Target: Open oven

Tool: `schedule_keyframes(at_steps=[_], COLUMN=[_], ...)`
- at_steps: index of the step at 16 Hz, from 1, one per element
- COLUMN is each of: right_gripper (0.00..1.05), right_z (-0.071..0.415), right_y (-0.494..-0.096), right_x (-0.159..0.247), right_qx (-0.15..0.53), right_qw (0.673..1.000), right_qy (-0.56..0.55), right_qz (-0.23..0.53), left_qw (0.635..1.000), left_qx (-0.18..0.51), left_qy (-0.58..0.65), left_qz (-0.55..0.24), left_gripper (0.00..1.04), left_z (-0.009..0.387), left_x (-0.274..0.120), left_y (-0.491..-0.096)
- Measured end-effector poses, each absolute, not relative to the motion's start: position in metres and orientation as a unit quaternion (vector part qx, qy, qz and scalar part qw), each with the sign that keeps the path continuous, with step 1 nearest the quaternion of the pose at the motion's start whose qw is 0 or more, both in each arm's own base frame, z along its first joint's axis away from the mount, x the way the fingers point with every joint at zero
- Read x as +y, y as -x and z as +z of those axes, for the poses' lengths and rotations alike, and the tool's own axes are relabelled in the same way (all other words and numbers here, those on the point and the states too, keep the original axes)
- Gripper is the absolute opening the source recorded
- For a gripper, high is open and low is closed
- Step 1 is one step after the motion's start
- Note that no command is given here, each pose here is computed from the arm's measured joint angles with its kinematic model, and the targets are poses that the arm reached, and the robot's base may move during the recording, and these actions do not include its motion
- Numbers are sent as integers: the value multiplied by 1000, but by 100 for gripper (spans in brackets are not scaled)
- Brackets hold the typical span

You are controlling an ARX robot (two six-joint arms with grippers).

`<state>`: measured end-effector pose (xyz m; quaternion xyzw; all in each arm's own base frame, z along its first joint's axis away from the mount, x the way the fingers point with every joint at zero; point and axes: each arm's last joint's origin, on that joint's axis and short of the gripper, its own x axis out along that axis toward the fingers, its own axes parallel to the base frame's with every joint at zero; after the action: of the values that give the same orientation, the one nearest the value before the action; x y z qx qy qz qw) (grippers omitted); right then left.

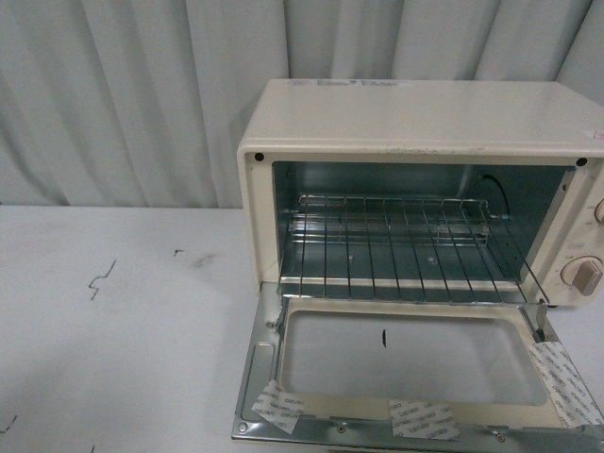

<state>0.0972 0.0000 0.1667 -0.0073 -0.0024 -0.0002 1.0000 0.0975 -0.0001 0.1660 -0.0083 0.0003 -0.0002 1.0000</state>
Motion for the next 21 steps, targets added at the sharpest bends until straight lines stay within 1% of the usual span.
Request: schedule_keyframes(at_steps=[1,2,21], right_gripper=[98,98,98], right_z=[167,167,167], right_y=[-97,-97,-97], right_x=[0,0,0], right_qx=[-2,-2,-4], right_qw=[1000,1000,1000], right_qy=[7,7,7], right_qz=[0,0,0], left_qw=[1000,1000,1000], left_qx=[0,0,0], left_qy=[8,8,8], left_qz=[0,0,1], left_gripper=[100,98,98], left_z=[166,166,166], left_x=[0,0,0], left_y=[-98,-98,-98])
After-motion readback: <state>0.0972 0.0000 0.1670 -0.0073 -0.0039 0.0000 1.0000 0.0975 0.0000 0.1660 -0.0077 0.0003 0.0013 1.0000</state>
